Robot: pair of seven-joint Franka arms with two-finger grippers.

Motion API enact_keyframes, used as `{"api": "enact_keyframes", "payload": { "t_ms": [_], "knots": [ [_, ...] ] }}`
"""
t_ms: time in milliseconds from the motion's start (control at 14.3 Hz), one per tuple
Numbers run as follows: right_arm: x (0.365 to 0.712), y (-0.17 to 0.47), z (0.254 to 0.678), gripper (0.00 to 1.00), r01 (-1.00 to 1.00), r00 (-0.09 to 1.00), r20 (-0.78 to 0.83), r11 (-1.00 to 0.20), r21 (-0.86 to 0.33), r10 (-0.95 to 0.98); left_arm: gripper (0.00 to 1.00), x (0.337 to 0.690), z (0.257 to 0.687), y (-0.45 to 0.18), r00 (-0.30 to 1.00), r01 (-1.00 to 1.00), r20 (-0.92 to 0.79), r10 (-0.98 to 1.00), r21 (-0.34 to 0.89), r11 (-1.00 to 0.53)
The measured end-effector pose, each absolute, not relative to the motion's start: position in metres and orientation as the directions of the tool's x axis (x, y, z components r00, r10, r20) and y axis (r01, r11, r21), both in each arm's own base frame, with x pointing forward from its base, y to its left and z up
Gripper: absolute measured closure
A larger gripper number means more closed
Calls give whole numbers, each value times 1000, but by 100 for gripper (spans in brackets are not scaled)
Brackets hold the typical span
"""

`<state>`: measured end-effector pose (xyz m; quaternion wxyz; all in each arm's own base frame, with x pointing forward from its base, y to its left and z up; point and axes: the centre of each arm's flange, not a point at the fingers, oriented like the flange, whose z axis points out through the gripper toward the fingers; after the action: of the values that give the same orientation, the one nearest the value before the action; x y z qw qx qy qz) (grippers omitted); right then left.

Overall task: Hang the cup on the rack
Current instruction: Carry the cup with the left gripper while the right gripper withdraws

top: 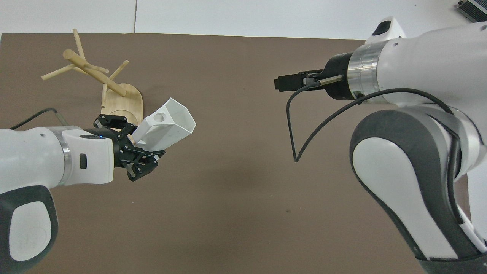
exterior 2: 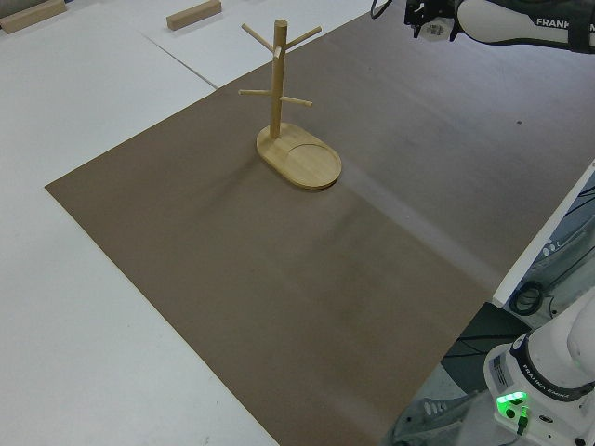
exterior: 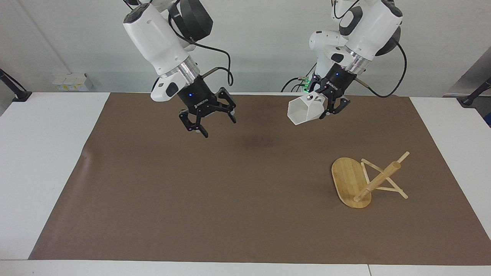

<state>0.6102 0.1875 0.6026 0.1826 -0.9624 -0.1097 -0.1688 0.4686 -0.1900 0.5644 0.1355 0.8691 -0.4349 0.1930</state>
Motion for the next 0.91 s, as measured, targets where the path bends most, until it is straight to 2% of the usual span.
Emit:
{"api": "enact_keyframes", "payload": {
  "t_ms": [140,350,490,701,911],
  "knots": [
    [617,149,602,0,319,900,375,-923,-215,224,33,470,562,-189,576,-784,423,-700,45,-619],
    [624,76,597,0,316,906,341,-937,-149,251,33,480,565,-190,573,-766,384,-724,-62,-640],
    [624,38,594,0,285,920,304,-955,-86,247,33,491,562,-196,618,-723,393,-682,-57,-688],
    [623,18,593,0,285,921,262,-957,55,289,33,512,551,-200,669,-664,418,-614,-36,-747],
    [620,4,591,0,238,941,222,-967,94,254,33,529,530,-193,724,-600,421,-546,-6,-800]
  ]
}}
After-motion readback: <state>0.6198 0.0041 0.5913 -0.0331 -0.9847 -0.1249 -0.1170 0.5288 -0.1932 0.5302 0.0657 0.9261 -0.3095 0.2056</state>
